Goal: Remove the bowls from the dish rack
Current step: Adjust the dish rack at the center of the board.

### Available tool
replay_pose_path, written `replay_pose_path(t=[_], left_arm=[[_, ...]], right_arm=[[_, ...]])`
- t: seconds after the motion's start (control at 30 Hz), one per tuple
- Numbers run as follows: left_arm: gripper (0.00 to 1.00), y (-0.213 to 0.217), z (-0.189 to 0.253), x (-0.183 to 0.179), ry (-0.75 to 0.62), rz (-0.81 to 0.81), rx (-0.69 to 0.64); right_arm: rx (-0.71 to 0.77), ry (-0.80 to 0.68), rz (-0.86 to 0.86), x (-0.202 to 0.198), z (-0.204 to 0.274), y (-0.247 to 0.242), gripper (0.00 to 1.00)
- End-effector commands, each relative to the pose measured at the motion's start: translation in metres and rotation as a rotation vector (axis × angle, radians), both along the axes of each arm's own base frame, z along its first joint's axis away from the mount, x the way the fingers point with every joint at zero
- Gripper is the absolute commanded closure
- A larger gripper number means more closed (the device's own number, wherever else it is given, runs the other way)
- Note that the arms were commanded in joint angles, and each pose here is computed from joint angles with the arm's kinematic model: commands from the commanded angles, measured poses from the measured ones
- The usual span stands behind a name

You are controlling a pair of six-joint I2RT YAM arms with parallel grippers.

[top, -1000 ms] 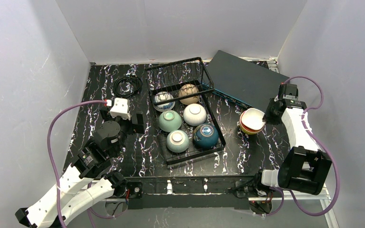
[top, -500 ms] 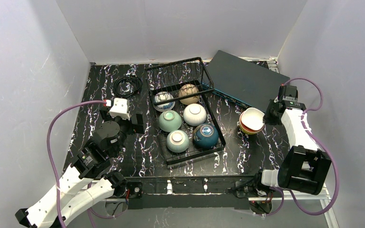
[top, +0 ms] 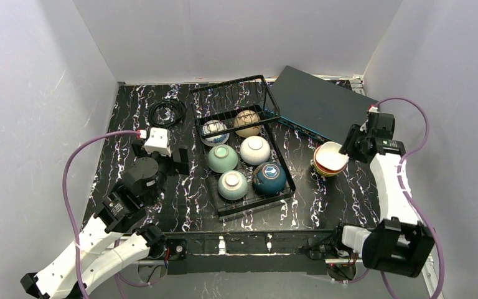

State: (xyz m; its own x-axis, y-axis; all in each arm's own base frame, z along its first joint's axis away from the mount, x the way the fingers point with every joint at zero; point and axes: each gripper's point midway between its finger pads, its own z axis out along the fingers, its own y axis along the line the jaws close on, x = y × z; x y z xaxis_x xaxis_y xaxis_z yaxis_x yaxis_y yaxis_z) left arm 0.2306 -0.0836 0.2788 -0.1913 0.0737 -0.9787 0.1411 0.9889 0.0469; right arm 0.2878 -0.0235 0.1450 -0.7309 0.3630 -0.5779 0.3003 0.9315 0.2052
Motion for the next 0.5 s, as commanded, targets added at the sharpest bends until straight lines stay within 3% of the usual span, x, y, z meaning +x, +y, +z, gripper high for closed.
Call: replay_pose_path(t=[0.0,0.4,0.47], left_arm=[[0.02,0.000,-0.004,0.002,0.014,0.015,-0.003],[0.02,0.010,-0.005,0.005,0.011,0.074,0.021],[0.02,0.012,-0.005,0.005,0.009,0.081,0.024]], right_arm=[[-0.030,-0.160,0.132,0.007,0.046,0.027,0.43],[-0.081,-0.239,0.447,-0.022,0.044,0.126,0.19],[-0.084,-0.237,0.492,-0.031,0.039,0.142,0.03]])
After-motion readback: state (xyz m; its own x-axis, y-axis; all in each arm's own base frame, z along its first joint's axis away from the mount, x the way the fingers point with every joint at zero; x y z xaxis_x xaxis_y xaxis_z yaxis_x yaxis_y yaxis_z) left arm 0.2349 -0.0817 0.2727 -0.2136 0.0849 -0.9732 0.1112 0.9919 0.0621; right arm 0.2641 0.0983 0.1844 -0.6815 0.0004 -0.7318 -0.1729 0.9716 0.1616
